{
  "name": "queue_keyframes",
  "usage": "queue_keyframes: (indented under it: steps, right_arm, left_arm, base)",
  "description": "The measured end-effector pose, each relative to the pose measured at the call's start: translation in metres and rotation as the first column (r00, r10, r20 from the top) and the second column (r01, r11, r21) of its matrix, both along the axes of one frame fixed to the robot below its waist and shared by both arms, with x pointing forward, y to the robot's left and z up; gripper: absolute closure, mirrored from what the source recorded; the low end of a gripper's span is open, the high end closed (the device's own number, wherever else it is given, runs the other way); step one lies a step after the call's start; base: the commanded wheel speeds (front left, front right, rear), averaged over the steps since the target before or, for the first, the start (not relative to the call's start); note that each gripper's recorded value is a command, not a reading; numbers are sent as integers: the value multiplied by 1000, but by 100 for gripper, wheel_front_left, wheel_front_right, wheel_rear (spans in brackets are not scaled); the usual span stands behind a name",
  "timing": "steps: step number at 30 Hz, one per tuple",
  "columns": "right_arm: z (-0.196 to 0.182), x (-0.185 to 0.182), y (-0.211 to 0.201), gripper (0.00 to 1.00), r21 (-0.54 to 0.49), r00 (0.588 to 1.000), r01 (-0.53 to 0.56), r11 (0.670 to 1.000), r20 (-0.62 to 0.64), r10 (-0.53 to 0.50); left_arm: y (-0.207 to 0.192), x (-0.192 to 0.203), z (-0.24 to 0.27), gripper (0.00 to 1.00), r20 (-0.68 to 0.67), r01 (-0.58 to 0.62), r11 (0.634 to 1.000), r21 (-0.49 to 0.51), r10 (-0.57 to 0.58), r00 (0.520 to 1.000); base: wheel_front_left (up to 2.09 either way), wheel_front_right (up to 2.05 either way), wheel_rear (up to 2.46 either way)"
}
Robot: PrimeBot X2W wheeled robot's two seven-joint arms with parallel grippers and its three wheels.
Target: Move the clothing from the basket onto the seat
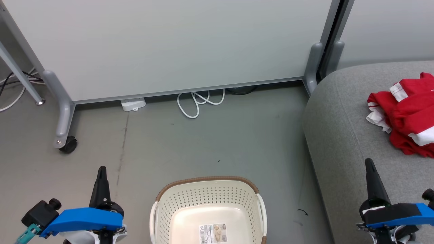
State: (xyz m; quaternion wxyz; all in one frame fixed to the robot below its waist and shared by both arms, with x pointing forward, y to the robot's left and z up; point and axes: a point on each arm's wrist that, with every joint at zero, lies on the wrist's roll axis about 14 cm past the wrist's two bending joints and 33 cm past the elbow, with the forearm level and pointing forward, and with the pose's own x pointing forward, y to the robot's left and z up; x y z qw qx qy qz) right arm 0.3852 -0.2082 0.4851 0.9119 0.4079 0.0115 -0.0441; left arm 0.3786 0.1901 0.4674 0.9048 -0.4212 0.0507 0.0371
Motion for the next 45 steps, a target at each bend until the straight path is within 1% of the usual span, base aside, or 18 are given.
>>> queue_keyframes:
  steps: [10,21,33,45]
  right_arm:
    - [0,0,1,100,124,1000,0,992,1,0]
    - [2,1,3,100,246,1000,-4,969,9,2]
    - [4,1,4,100,363,1000,-10,932,17,4]
    - [8,2,6,100,463,999,-22,886,33,8]
  left_arm:
    - [3,1,3,100,2,-18,993,-118,18,1000]
    - [4,3,7,100,14,-21,972,-235,25,1000]
    - [6,5,13,100,27,-25,938,-347,37,999]
    - [7,6,18,100,43,-21,896,-443,44,998]
  base:
    - [0,0,0]
    - [0,0,0]
    - [0,0,0]
    - [0,0,0]
